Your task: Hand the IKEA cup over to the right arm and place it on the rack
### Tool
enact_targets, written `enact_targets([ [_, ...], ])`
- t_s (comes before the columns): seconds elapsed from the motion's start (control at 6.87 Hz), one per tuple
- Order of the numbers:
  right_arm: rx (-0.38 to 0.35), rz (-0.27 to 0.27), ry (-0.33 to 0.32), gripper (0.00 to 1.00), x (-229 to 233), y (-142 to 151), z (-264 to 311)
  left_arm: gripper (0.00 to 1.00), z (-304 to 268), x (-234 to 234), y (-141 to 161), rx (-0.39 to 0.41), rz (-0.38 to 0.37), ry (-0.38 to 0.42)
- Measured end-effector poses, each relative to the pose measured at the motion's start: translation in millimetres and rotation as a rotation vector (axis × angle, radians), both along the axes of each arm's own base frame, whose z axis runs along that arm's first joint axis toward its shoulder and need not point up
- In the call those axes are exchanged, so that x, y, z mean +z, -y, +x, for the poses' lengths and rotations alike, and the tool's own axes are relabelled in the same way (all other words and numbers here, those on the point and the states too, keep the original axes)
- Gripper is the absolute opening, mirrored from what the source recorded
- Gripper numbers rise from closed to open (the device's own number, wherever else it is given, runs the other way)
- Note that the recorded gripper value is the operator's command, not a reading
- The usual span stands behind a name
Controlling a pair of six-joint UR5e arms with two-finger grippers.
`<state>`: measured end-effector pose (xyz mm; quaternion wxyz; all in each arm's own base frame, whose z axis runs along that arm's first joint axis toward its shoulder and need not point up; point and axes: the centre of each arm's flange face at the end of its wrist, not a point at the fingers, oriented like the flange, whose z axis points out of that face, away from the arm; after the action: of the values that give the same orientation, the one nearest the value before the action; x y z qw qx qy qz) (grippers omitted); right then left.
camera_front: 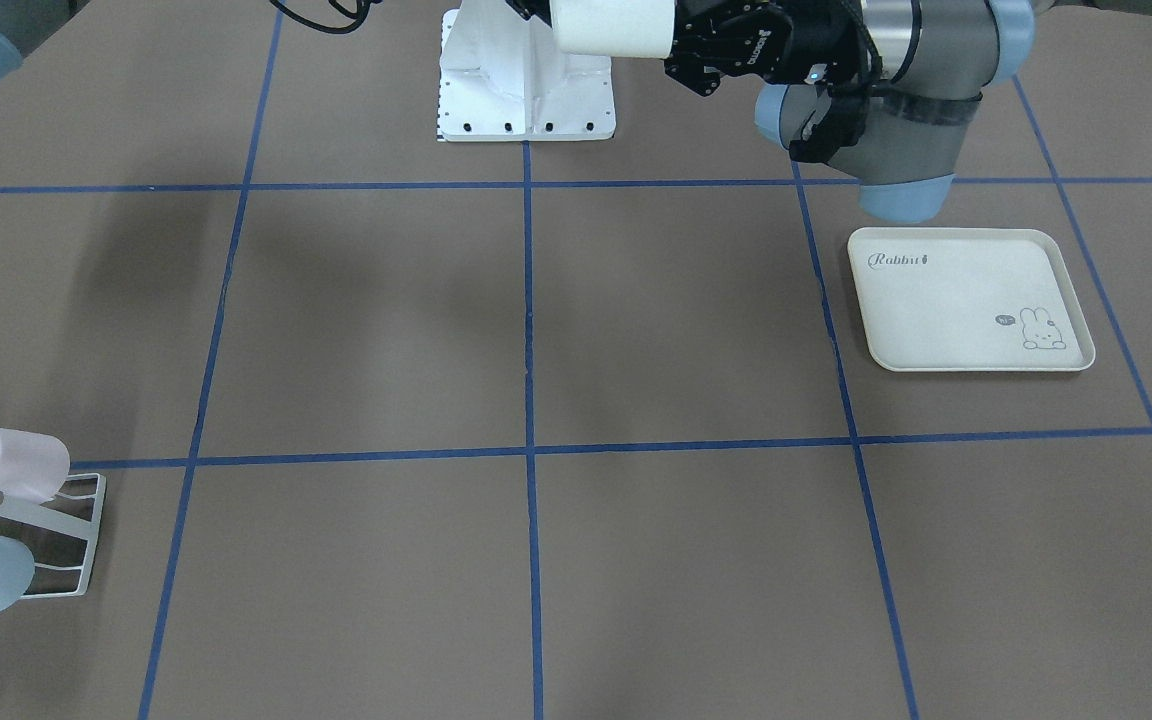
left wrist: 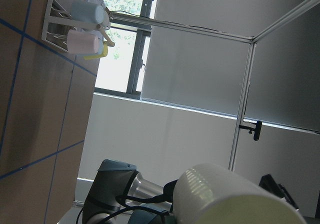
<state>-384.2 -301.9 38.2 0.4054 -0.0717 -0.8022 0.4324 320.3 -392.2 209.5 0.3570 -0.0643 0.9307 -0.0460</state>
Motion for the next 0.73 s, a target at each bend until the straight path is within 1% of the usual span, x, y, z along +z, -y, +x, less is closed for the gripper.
enact_targets([
  [0.15,-0.001,-0.002,-0.002,0.69,0.7,0.6,-1.8,0.00,0.1,-0.3,0.0,0.000,0.000,-0.001],
  [0.29,-0.003,-0.007,0.002,0.30,0.8,0.8,-2.6,0.00,0.4,-0.3,0.1,0.000,0.001,0.000],
  [0.44,-0.005,-0.013,0.009,0.00,0.3,0.8,-2.4,0.22,0.6,-0.2,0.1,0.000,0.001,0.001],
  [0.58,-0.004,-0.016,0.012,0.00,0.1,0.8,-2.2,0.51,0.6,0.0,0.3,0.000,0.001,0.001],
  [0.73,-0.003,-0.017,0.017,0.00,-0.8,0.6,-1.0,1.00,1.3,0.5,0.6,0.000,0.001,0.003],
])
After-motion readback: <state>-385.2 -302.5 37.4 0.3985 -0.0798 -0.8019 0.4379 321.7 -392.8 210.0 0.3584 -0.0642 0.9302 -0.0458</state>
